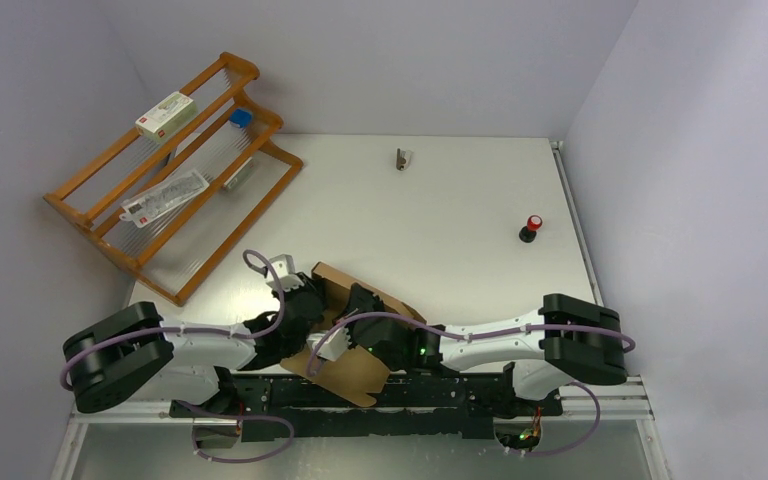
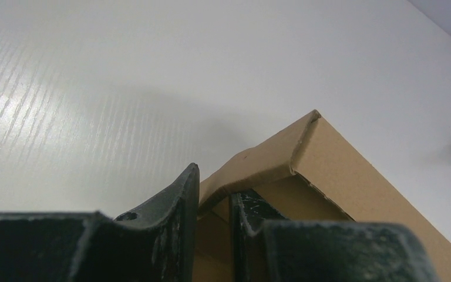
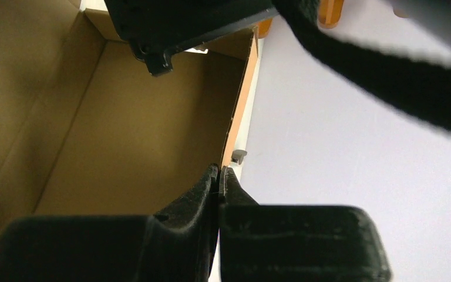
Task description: Fold the paper box
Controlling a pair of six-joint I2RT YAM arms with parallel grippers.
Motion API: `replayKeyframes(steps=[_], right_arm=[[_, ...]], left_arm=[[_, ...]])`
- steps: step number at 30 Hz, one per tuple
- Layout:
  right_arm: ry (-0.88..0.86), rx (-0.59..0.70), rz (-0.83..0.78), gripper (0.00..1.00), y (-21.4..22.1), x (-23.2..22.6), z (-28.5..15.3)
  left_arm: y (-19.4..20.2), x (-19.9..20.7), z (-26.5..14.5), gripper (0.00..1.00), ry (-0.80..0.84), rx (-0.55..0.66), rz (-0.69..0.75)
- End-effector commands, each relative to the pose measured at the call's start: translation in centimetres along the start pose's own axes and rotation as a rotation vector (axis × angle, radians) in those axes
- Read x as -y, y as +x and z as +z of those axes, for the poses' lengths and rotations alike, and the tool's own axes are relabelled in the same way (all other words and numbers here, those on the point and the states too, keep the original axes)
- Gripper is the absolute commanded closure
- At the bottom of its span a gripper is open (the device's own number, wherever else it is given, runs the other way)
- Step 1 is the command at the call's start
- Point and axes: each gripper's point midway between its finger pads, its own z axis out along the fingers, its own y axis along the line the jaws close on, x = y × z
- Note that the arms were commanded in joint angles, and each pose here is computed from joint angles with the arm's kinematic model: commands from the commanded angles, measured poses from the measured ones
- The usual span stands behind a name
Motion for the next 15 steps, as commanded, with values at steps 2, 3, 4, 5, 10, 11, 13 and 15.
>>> replayKeyframes(steps=[2, 3, 4, 5, 10, 11, 13, 15], right_arm=[[-0.132, 0.028, -0.032, 1.00, -0.1, -3.6, -0.7], [-0.132, 0.026, -0.034, 1.00, -0.1, -3.6, -0.7], [-0.132, 0.025, -0.037, 1.00, -0.1, -3.6, -0.6], [-0.132, 0.026, -0.040, 1.00, -0.1, -3.7, -0.6], [-0.124, 0.031, -0.034, 1.00, -0.2, -3.3, -0.6], [-0.122, 0.032, -0.033, 1.00, -0.2, -3.2, -0.6], [-0.123, 0.029, -0.034, 1.00, -0.1, -3.2, -0.6], [-0.125, 0.028, -0.035, 1.00, -0.1, -3.3, -0.7]], left_arm=[[-0.2, -4.9, 0.0, 0.83, -0.070, 0.054, 0.130], [-0.2, -4.8, 0.0, 0.80, -0.062, 0.048, 0.146], [-0.1, -4.8, 0.0, 0.79, -0.061, 0.043, 0.162], [0.0, -5.0, 0.0, 0.78, -0.069, 0.035, 0.177], [0.8, -5.4, -0.1, 0.76, -0.075, -0.008, 0.226], [1.0, -5.3, -0.1, 0.76, -0.070, -0.016, 0.236], [1.6, -5.4, 0.0, 0.77, -0.074, -0.040, 0.251], [2.2, -5.3, 0.1, 0.78, -0.068, -0.060, 0.271]])
